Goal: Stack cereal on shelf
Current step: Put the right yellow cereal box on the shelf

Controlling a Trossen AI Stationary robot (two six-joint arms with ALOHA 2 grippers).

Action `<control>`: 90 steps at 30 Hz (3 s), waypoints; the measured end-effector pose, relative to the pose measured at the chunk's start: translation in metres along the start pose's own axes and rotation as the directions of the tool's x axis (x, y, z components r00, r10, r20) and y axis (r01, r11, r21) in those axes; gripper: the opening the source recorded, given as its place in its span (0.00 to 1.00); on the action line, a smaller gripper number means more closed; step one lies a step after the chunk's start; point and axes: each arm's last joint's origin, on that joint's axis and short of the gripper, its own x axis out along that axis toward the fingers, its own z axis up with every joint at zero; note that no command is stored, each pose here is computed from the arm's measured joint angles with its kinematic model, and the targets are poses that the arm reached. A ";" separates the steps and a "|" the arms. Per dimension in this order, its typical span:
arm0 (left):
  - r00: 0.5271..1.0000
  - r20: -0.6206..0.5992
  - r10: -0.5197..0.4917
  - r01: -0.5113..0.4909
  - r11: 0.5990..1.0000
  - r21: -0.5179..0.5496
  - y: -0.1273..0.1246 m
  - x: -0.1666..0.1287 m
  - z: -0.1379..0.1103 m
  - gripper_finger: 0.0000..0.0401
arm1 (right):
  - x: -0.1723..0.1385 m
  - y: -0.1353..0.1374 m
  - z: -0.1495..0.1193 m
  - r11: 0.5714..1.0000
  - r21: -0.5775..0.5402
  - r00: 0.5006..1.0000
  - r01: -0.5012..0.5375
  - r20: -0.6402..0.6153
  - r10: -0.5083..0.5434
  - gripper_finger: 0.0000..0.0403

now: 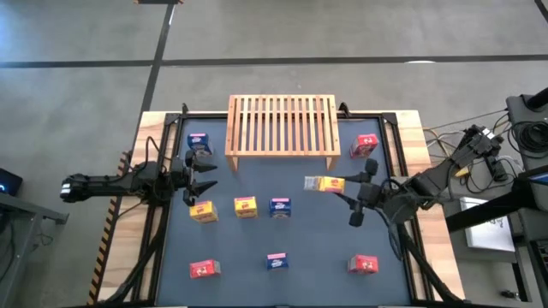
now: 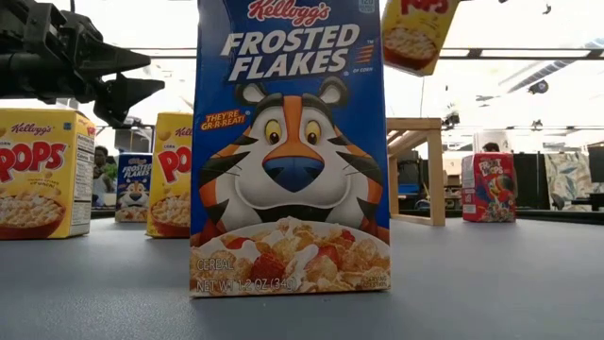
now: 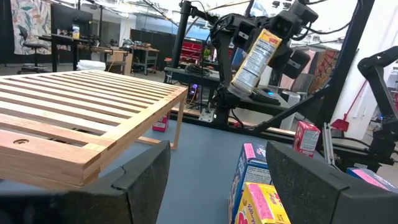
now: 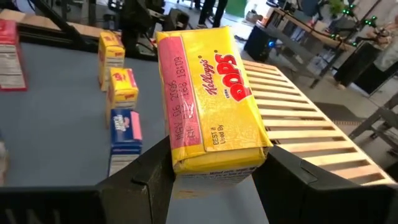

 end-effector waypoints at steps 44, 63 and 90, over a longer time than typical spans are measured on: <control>1.000 0.000 0.000 0.000 1.000 0.000 0.000 0.000 0.000 0.62 | 0.081 -0.202 0.002 0.963 -0.008 0.958 0.270 -0.096 -0.269 0.45; 1.000 0.000 0.000 0.000 1.000 0.000 0.000 0.000 0.000 0.62 | 0.115 -0.283 0.004 0.997 0.072 0.977 0.013 -0.212 0.003 0.45; 1.000 0.000 0.000 0.000 1.000 0.000 0.000 0.000 0.000 0.62 | 0.122 -0.310 -0.020 0.997 0.067 0.975 -0.050 -0.214 0.063 0.48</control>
